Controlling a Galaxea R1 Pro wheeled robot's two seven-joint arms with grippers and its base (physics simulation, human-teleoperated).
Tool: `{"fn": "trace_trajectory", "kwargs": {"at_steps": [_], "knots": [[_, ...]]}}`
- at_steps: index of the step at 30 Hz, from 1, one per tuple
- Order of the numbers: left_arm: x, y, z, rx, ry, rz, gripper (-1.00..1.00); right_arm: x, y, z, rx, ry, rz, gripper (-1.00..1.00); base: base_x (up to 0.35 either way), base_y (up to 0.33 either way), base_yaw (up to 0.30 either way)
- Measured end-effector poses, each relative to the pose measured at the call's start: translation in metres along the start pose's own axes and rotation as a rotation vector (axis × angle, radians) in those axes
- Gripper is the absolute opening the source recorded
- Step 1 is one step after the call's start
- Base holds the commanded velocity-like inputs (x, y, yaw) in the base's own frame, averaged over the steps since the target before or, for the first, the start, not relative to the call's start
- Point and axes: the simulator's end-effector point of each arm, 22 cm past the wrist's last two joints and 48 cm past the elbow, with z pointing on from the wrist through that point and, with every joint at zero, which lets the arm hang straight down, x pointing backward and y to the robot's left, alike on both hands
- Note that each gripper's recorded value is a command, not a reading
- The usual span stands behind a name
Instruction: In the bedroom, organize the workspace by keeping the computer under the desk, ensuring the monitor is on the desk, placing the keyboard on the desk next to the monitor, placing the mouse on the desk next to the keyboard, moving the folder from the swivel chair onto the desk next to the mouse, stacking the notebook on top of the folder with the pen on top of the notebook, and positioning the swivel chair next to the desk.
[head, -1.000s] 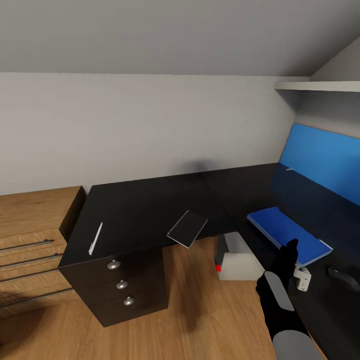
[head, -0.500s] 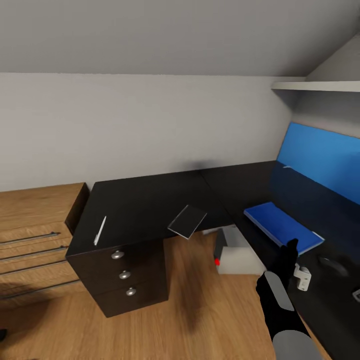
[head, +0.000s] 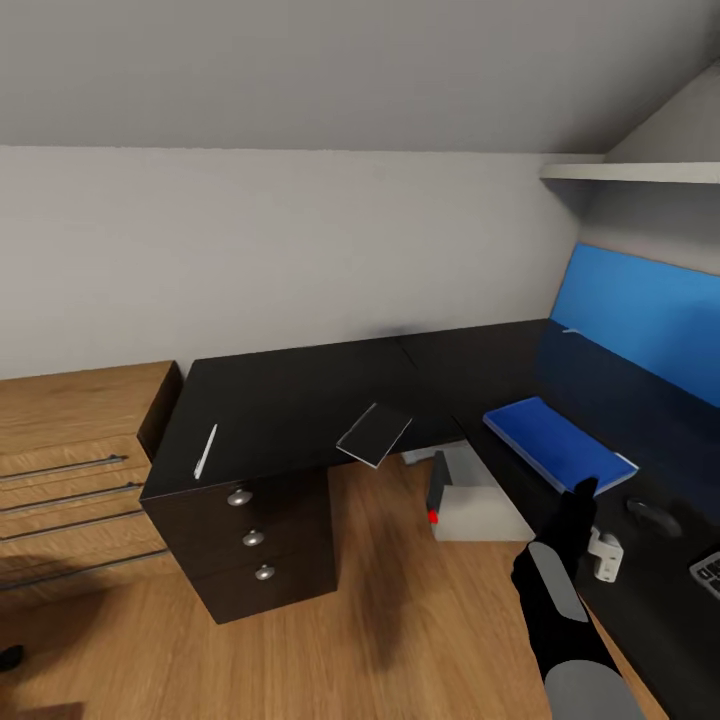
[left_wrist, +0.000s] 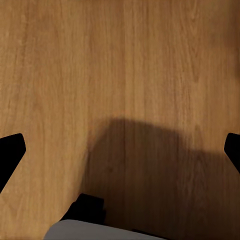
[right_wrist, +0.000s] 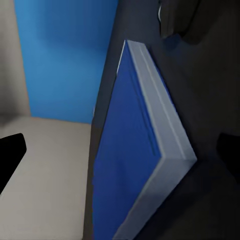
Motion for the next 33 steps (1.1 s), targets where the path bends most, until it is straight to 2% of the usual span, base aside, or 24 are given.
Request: {"fn": "trace_trajectory", "kwargs": {"at_steps": [2, 5, 9, 11, 16, 21, 25, 26, 27, 28, 31, 33], "knots": [[0.0, 0.0, 0.0, 0.0, 0.001, 0.0, 1.0, 0.0, 0.003, -0.001, -0.007, -0.002, 0.005, 1.0, -0.001, 0.0, 0.0], [0.001, 0.0, 0.0, 0.0, 0.002, 0.0, 1.0, -0.004, 0.021, -0.002, -0.052, -0.006, 0.034, 1.0, 0.0, 0.0, 0.0], [0.001, 0.0, 0.0, 0.0, 0.001, 0.0, 1.0, -0.01, 0.027, -0.008, -0.074, -0.006, 0.047, 1.0, 0.0, 0.0, 0.0], [0.001, 0.0, 0.0, 0.0, 0.001, 0.0, 1.0, 0.0, 0.03, -0.017, -0.085, 0.023, 0.046, 1.0, 0.0, 0.0, 0.0], [0.001, 0.0, 0.0, 0.0, 0.001, 0.0, 1.0, 0.052, 0.024, -0.054, -0.08, 0.173, -0.004, 1.0, 0.0, 0.0, 0.0], [0.001, 0.0, 0.0, 0.0, 0.001, 0.001, 1.0, 0.088, 0.018, -0.083, -0.068, 0.284, -0.045, 1.0, 0.0, 0.0, 0.0], [0.0, 0.001, 0.0, -0.001, 0.001, 0.001, 1.0, 0.105, 0.021, -0.102, -0.079, 0.341, -0.055, 1.0, 0.0, 0.0, 0.0], [0.0, 0.001, 0.0, -0.001, 0.001, 0.001, 1.0, 0.114, 0.021, -0.113, -0.084, 0.374, -0.062, 1.0, 0.0, 0.0, 0.0], [0.0, 0.001, 0.0, -0.002, 0.001, 0.001, 1.0, 0.142, 0.019, -0.145, -0.094, 0.483, -0.083, 1.0, 0.0, 0.0, 0.0], [0.0, 0.001, 0.0, -0.003, 0.001, 0.001, 1.0, 0.156, 0.018, -0.16, -0.095, 0.54, -0.096, 1.0, 0.0, 0.0, 0.0], [0.0, 0.001, 0.0, -0.003, 0.0, 0.001, 1.0, 0.177, 0.009, -0.183, -0.074, 0.639, -0.12, 1.0, 0.0, 0.0, 0.0], [0.0, 0.001, 0.0, -0.003, 0.0, 0.001, 1.0, 0.196, -0.002, -0.202, -0.039, 0.742, -0.148, 1.0, 0.0, 0.0, 0.0]]}}
